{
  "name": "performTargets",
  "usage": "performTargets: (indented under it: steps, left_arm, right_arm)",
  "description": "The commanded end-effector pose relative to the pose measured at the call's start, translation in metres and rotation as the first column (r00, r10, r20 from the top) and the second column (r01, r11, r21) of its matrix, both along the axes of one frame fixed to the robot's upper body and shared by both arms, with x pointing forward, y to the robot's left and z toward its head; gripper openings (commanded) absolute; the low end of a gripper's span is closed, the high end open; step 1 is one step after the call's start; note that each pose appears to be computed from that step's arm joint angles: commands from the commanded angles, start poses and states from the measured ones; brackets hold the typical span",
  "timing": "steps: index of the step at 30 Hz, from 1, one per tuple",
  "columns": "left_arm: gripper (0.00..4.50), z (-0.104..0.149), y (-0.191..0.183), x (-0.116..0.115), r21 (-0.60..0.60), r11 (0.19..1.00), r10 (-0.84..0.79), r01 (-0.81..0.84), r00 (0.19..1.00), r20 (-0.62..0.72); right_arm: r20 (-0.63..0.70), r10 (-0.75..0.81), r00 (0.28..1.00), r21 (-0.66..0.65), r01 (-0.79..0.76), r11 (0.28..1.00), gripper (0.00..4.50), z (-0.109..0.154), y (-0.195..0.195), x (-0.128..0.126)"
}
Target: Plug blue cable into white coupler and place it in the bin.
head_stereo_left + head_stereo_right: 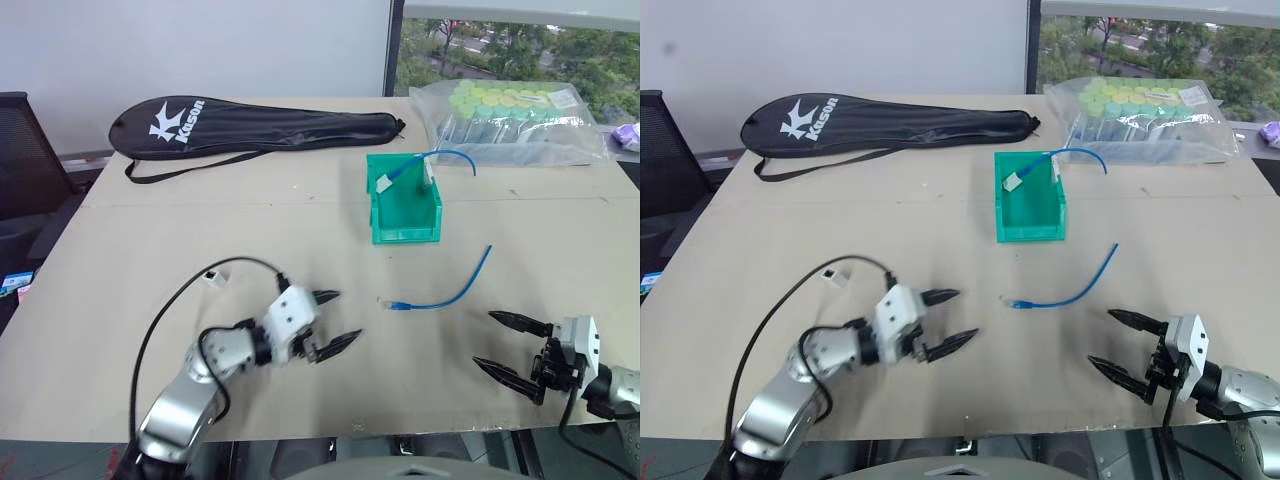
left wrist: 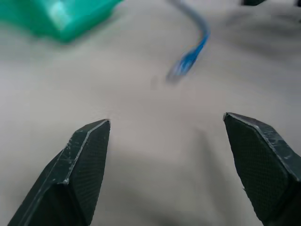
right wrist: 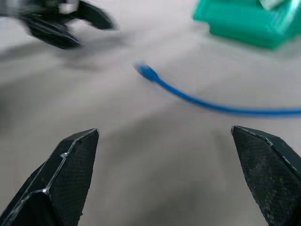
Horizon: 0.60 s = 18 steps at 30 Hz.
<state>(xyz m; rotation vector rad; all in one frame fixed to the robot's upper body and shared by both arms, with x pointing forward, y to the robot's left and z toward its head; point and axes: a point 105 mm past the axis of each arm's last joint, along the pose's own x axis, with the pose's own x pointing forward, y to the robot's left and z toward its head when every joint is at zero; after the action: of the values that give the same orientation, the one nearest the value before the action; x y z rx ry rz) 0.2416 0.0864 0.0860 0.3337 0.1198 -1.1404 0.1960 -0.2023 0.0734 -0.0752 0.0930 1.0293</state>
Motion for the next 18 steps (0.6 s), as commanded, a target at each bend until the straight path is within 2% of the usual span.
performTargets:
  steps: [1,3,8,12,18]
  left_arm:
    - [3.95,-0.007,-0.01,0.011,0.076,0.994,-0.078,0.08,0.997,-0.025]
    - [3.95,-0.011,-0.015,0.023,0.118,0.987,-0.102,0.106,0.994,-0.038]
    - [3.95,-0.021,-0.022,0.035,0.209,0.961,-0.173,0.18,0.984,-0.05]
    - [3.95,-0.017,-0.037,0.041,0.164,0.962,-0.214,0.219,0.976,-0.047]
    - [3.95,-0.022,-0.052,0.039,0.162,0.942,-0.286,0.293,0.956,-0.064]
  right_arm:
    - [0.043,0.048,0.998,0.005,-0.048,0.999,4.45,0.014,0.011,-0.002]
    - [0.053,0.065,0.996,0.003,-0.065,0.998,4.45,0.017,0.015,-0.003]
    - [0.085,0.046,0.995,0.009,-0.047,0.999,4.45,0.022,0.019,-0.001]
    - [0.094,0.018,0.995,0.015,-0.019,1.0,4.45,0.022,0.02,-0.003]
    - [0.092,-0.008,0.996,0.009,0.007,1.0,4.45,0.021,0.017,-0.006]
